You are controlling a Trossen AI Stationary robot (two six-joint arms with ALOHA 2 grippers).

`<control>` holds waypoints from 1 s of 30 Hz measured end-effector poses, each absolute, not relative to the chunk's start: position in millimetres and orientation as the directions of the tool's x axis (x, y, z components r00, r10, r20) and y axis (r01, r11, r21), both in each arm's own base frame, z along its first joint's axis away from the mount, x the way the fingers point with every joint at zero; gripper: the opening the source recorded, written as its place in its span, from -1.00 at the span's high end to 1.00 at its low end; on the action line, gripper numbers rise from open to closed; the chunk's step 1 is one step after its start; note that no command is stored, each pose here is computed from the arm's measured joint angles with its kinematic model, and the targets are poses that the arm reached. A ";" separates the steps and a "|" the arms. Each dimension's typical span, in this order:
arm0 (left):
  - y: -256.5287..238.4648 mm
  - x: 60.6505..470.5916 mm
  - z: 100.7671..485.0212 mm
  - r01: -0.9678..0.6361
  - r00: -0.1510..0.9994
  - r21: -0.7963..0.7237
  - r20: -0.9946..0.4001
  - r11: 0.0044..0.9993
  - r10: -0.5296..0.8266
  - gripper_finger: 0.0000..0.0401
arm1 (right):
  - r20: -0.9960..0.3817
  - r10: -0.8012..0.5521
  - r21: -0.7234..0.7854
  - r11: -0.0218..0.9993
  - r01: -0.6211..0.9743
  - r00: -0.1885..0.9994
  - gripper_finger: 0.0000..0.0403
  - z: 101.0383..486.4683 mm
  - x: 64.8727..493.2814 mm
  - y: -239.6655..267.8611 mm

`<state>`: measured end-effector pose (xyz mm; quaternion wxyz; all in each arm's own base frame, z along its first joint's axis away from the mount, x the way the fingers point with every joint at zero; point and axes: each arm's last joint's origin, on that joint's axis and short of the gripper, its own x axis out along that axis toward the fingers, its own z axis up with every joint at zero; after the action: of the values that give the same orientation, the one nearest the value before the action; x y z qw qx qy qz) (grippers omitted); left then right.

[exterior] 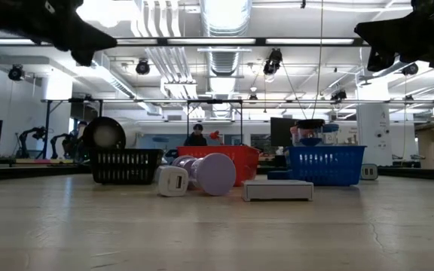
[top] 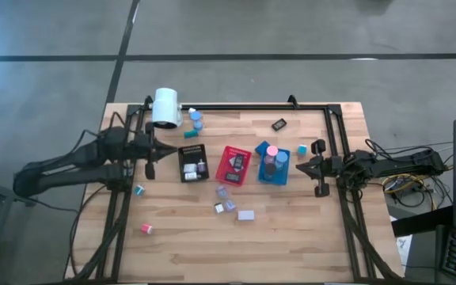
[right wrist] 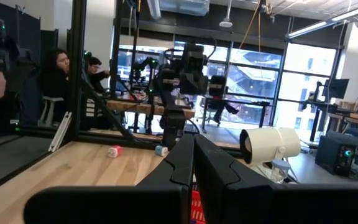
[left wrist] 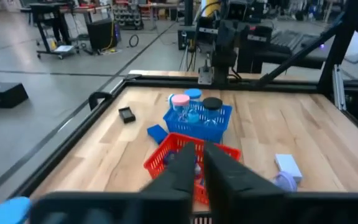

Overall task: Pick & Place Office items
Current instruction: Put the blue hourglass into the blue bin

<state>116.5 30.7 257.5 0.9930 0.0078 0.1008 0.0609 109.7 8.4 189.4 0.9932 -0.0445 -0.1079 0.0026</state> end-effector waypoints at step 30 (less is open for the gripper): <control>30.7 113.6 164.6 -0.156 0.988 -0.114 -0.035 0.981 0.153 0.98 | 0.199 0.014 -0.098 0.995 0.006 0.980 0.96 188.1 110.4 8.4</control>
<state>113.6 30.7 164.6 0.9952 -0.0585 0.0128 0.0776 110.4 8.4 188.1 0.9937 -0.0490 -0.1004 0.0020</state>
